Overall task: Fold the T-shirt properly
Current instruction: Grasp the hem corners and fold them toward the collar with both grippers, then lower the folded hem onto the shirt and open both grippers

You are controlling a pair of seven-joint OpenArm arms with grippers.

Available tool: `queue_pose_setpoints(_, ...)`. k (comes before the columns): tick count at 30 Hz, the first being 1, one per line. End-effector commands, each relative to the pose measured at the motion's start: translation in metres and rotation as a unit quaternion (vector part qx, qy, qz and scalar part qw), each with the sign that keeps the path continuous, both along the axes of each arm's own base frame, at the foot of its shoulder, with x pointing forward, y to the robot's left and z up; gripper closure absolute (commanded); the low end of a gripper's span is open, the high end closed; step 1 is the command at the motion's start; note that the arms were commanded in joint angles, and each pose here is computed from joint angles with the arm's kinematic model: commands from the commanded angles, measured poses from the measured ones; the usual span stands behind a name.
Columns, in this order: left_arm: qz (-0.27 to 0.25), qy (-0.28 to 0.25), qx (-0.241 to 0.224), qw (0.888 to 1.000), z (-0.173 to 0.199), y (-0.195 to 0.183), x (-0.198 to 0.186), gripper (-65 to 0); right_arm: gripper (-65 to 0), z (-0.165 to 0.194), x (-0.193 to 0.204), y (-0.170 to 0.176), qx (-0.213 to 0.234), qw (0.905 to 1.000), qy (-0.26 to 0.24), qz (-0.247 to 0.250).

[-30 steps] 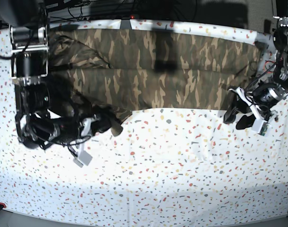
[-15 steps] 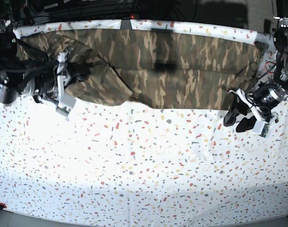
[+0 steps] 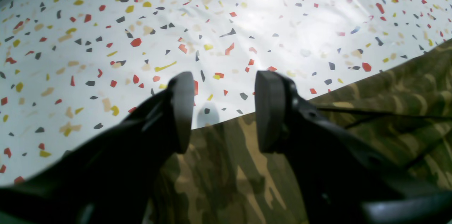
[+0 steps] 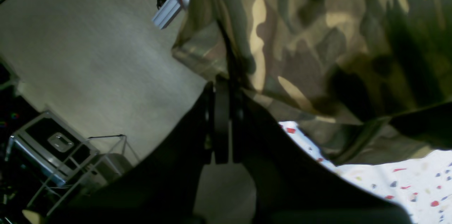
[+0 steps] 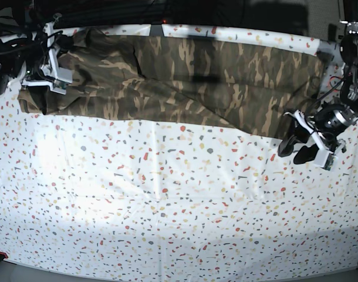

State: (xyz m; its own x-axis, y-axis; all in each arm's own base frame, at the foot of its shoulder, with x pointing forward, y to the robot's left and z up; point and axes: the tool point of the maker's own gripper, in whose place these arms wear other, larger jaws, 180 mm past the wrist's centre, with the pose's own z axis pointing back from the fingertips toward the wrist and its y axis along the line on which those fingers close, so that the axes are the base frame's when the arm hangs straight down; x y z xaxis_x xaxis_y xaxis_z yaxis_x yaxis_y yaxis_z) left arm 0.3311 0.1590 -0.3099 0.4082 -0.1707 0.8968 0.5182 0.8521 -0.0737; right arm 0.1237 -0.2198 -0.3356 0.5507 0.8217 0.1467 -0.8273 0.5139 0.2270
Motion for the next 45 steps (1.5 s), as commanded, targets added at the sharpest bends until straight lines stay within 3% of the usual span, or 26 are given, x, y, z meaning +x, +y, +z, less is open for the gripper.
queue_pose_setpoints(1,-0.002,-0.028,-0.006,1.0,0.018,0.001,0.007,-27.5,0.0,0.005,0.003,-0.004,-0.006,0.9999,-0.006,0.008)
queue_pose_setpoints(5,-0.002,-0.019,0.0,1.0,0.014,0.002,0.005,-27.5,0.0,0.001,-0.003,-0.008,-0.018,0.9998,-0.001,0.01)
queue_pose_setpoints(11,-0.006,0.038,0.034,0.999,-0.007,0.007,-0.005,-27.5,0.0,-0.002,-0.009,-0.002,-0.006,0.9999,0.007,0.006)
queue_pose_setpoints(16,0.007,0.077,0.047,0.996,-0.024,0.013,-0.016,-27.5,0.0,-0.012,-0.041,0.002,0.001,0.9986,0.053,0.004)
queue_pose_setpoints(24,0.019,0.1,0.064,0.993,-0.041,0.02,-0.03,-27.5,0.0,-0.028,-0.085,0.041,0.064,0.9918,0.107,-0.031)
queue_pose_setpoints(32,0.019,0.098,0.063,0.993,-0.04,0.02,-0.029,-27.5,0.0,-0.028,-0.088,0.058,0.096,0.9881,0.111,-0.045)
queue_pose_setpoints(35,0.019,0.096,0.062,0.993,-0.039,0.02,-0.029,-27.5,0.0,-0.027,-0.069,0.056,0.098,0.9902,0.075,-0.066)
queue_pose_setpoints(38,0.02,0.088,0.056,0.994,-0.037,0.018,-0.027,-27.5,0.0,-0.016,-0.027,0.054,0.128,0.9836,-0.003,-0.128)
queue_pose_setpoints(42,0.019,0.086,0.052,0.995,-0.035,0.017,-0.026,-27.5,0.0,0.013,0.033,0.024,0.136,0.9615,-0.122,-0.205)
queue_pose_setpoints(45,0.019,0.085,0.051,0.995,-0.035,0.017,-0.026,-27.5,0.0,0.039,0.068,0.001,0.132,0.9435,-0.196,-0.232)
